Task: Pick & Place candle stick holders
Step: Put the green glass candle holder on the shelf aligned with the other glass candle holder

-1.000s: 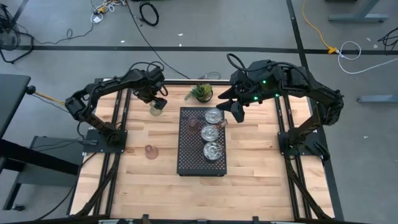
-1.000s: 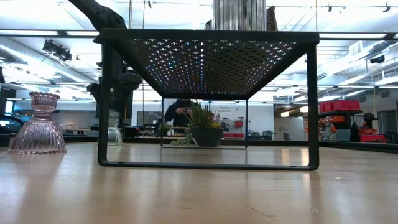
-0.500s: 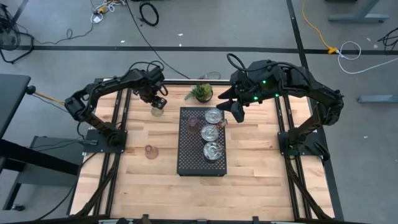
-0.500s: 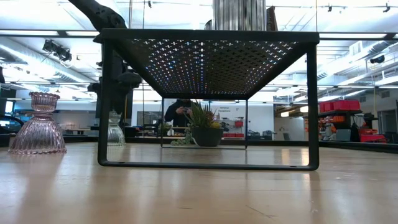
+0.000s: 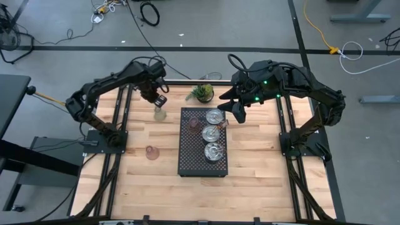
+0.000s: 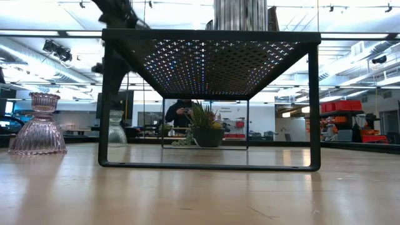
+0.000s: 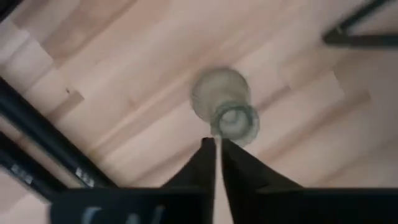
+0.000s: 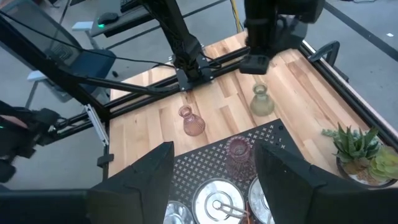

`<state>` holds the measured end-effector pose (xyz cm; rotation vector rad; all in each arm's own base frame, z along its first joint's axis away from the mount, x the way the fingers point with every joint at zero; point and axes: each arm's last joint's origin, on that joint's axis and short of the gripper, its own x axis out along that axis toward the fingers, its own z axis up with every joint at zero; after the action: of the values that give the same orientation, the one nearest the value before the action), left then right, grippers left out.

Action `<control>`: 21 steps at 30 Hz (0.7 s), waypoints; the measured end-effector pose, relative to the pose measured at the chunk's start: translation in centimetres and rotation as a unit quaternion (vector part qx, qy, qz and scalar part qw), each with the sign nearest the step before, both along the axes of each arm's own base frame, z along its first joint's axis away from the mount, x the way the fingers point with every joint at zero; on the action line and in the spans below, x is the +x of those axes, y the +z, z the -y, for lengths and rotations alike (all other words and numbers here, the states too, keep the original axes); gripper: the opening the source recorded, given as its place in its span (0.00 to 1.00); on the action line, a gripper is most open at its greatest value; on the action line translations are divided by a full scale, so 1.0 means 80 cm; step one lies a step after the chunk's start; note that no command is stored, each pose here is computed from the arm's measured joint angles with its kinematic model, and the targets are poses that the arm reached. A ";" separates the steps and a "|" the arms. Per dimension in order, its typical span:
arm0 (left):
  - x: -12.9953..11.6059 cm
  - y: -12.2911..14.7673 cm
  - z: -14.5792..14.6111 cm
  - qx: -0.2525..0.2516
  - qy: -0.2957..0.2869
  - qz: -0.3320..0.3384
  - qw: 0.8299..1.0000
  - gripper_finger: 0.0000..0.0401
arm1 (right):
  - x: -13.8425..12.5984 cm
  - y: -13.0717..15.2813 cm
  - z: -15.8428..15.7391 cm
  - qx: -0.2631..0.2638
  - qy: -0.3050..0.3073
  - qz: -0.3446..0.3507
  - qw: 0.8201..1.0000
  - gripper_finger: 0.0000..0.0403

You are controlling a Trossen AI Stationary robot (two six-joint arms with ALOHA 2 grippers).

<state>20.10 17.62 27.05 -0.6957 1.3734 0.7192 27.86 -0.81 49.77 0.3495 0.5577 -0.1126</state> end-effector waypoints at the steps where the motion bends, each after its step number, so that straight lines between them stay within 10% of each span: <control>1: 0.001 0.008 0.002 0.000 -0.004 -0.003 1.000 0.03 | 0.000 0.000 0.000 -0.003 0.001 0.000 1.000 0.55; 11: 0.009 0.036 0.007 0.008 -0.003 0.009 1.000 0.15 | 0.000 0.000 0.000 -0.010 0.006 0.000 1.000 0.55; 21: 0.022 0.013 0.006 -0.029 -0.016 -0.039 0.999 0.48 | 0.000 0.000 0.000 -0.011 0.007 0.000 1.000 0.55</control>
<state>21.90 17.12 28.05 -0.6965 1.4782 0.6898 27.88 -0.82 49.76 0.3249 0.5585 -0.1056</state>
